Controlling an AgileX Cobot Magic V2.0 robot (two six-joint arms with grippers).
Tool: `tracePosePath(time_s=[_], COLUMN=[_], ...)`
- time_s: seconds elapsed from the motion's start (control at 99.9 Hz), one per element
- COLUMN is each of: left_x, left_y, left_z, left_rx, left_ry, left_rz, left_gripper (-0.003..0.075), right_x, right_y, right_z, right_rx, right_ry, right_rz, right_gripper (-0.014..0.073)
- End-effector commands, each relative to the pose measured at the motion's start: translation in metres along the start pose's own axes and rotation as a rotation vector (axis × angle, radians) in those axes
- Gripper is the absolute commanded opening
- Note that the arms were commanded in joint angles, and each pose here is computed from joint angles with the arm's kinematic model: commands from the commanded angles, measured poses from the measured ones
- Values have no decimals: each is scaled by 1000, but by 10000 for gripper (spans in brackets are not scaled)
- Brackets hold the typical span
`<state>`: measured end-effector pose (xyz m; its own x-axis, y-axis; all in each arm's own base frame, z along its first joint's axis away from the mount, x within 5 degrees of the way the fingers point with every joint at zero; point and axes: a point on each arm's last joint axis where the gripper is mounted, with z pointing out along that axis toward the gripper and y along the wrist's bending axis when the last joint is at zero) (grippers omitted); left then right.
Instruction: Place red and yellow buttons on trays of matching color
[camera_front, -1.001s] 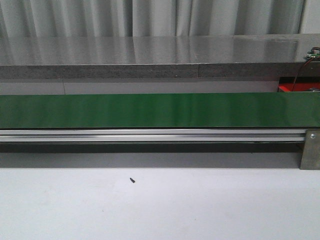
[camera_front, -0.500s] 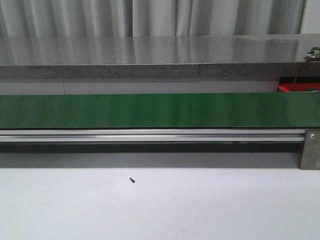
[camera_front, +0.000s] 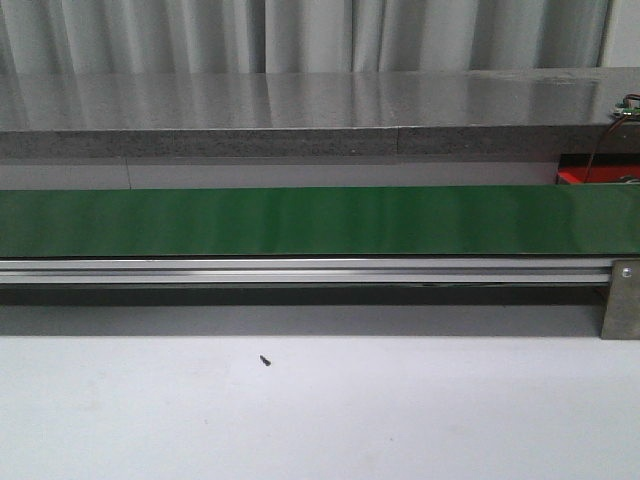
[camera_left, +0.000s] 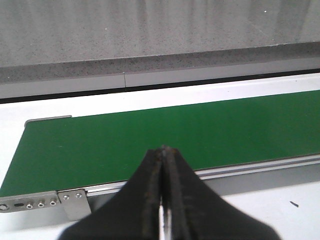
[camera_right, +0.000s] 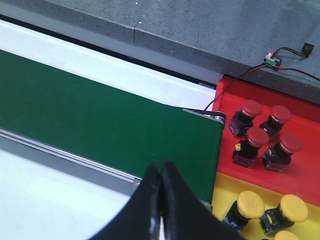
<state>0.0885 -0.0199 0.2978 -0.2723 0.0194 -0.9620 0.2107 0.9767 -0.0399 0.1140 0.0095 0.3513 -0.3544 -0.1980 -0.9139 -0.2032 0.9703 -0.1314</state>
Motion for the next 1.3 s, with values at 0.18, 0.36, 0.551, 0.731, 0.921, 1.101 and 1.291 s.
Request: tracePosePath(time_s=[0.18,0.36,0.551,0.731,0.921,1.101,1.291], left_x=[-15,-15,-15,-15,-15,-15,-15], left_y=[0,0,0,0,0,0,0], left_z=[-2,-2,-2,-2,-2,-2,-2], left_rx=[1,1,1,1,1,1,1], left_ry=[-95,-95,-95,-95,-95,-95,-95], left_rz=[-8,-8,-8,-8,-8,-8,-8], left_gripper=[-20,-20,-20,-20,-20,-20,-20], right_x=[-14,-14,-13,-3,22,61,107], right_y=[-4,-4,-5,-5,3,10,18], right_z=[-4,-4,-3,-1,-6,-8,-4], right_rx=[41,41,51,106,120,117,114], right_ry=[-92,-92,-103,-153,-291,-375,-381], right_rz=[-6,-6,-6,12,38,61,61], right_gripper=[-96,-96,-96,-96,-96,-96,-96])
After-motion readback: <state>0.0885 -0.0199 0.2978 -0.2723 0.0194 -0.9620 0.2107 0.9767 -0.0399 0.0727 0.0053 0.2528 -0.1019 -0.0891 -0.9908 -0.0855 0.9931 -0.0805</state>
